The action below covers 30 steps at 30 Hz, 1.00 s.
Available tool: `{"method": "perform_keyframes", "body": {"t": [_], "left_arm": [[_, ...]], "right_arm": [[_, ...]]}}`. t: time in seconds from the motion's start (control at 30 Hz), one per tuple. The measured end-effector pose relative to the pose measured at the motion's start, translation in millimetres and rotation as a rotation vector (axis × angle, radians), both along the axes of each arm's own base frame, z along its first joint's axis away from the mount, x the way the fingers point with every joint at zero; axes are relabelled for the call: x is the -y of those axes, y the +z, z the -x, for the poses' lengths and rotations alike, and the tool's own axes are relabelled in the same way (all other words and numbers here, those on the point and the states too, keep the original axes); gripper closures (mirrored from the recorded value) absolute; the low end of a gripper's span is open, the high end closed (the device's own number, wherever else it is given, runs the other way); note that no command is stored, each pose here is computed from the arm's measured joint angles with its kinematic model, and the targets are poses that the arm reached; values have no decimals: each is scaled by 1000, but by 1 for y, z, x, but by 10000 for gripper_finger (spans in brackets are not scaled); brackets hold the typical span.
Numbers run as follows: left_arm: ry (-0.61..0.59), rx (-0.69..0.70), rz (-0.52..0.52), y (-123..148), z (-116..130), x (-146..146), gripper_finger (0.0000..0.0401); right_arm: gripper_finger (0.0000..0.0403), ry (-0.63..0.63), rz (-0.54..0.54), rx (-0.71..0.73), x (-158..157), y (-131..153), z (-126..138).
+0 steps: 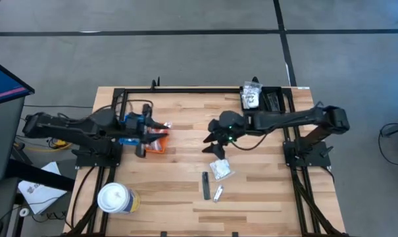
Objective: Pick & Place Travel size toiletries
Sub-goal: Put the cotton pack into the left black bin
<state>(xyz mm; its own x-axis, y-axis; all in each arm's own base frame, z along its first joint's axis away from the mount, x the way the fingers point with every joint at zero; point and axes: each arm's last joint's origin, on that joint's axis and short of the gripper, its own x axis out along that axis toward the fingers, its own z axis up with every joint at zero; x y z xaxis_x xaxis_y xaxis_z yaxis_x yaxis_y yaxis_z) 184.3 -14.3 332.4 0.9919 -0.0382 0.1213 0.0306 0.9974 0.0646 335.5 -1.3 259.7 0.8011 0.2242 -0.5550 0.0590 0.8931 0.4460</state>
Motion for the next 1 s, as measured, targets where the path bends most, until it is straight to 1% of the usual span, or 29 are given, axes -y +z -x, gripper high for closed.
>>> {"method": "perform_keyframes", "body": {"t": [0.07, 0.13, 0.27, 0.37, 0.43, 0.53, 0.63, 0.77, 0.87, 0.93, 1.0], "left_arm": [[-1, 30, 1, 5, 7, 0, 309], [-5, 29, 0, 5, 9, 0, 309], [-32, 34, -4, 6, 9, 0, 309], [-37, 37, -5, 6, 8, 1, 309], [-49, 38, -5, 6, 8, 1, 309], [-77, 38, -4, 6, 8, 2, 309], [-81, 39, 3, 6, 8, 2, 309], [-86, 38, 34, 6, 8, 2, 309], [-87, 41, 45, 7, 8, 2, 309], [-88, 42, 50, 7, 8, 2, 309], [-90, 39, 67, 6, 7, 2, 309]], "right_arm": [[148, 17, -50, 36, -8, -1, -7], [148, 52, -78, 86, -21, 3, -10], [148, 135, -77, 184, -51, 13, -10], [148, 93, -40, 161, -68, 17, -1], [148, 44, 3, 67, -78, 14, 11], [148, -42, 84, -155, -91, 1, 33], [148, -132, 160, -369, -106, -12, 59], [148, -138, 254, -583, -124, -27, 86], [148, -183, 300, -660, -133, -30, 104], [148, -223, 341, -672, -137, -30, 111], [148, -237, 384, -651, -140, -30, 115]]}}
